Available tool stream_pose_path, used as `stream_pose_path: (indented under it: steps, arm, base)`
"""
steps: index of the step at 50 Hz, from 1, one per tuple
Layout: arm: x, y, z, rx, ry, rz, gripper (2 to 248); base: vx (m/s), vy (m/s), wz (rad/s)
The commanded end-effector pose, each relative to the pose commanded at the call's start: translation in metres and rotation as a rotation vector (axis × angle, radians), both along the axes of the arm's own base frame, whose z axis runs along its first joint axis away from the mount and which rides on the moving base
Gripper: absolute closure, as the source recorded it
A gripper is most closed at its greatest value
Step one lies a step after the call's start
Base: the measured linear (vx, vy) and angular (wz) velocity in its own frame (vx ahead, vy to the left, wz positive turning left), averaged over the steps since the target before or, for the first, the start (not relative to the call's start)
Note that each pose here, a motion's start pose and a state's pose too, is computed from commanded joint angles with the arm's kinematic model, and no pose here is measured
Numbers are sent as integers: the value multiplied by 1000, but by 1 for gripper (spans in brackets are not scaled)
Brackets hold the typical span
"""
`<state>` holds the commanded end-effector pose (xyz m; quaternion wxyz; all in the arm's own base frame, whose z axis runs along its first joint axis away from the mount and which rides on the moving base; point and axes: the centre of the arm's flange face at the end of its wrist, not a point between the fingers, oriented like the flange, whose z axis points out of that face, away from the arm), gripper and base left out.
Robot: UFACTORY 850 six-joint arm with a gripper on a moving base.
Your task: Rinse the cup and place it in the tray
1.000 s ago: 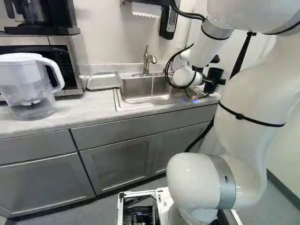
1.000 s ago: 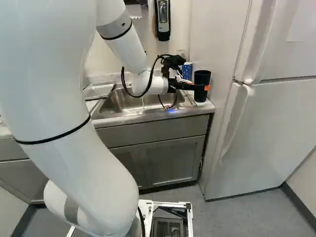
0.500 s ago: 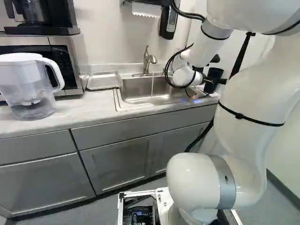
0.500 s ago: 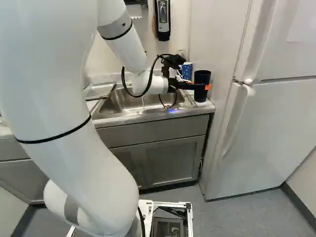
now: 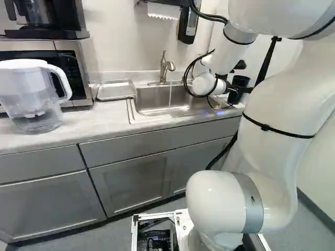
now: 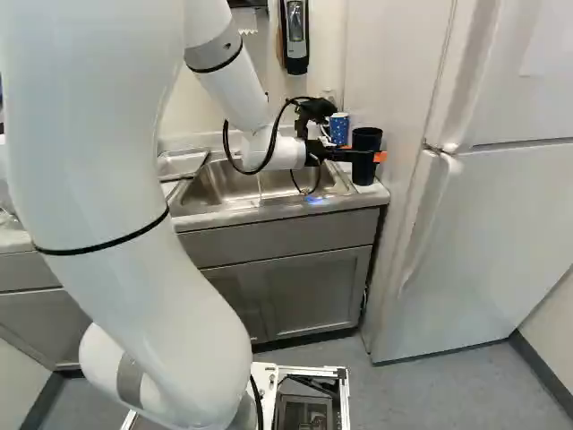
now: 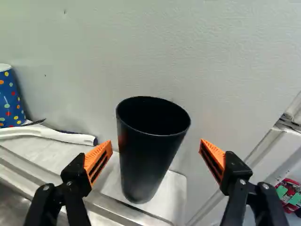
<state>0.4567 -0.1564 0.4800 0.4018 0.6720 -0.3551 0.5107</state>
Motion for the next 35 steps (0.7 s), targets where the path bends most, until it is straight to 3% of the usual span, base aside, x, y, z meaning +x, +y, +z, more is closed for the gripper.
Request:
stream_pose_path:
  steps: [30, 31, 35]
  arm:
    - [3, -2, 0, 0, -1, -3, 6]
    - [3, -2, 0, 0, -1, -3, 42]
    - [3, -2, 0, 0, -1, -3, 42]
  base:
    - [0, 0, 0]
    - [0, 0, 0]
    - [0, 0, 0]
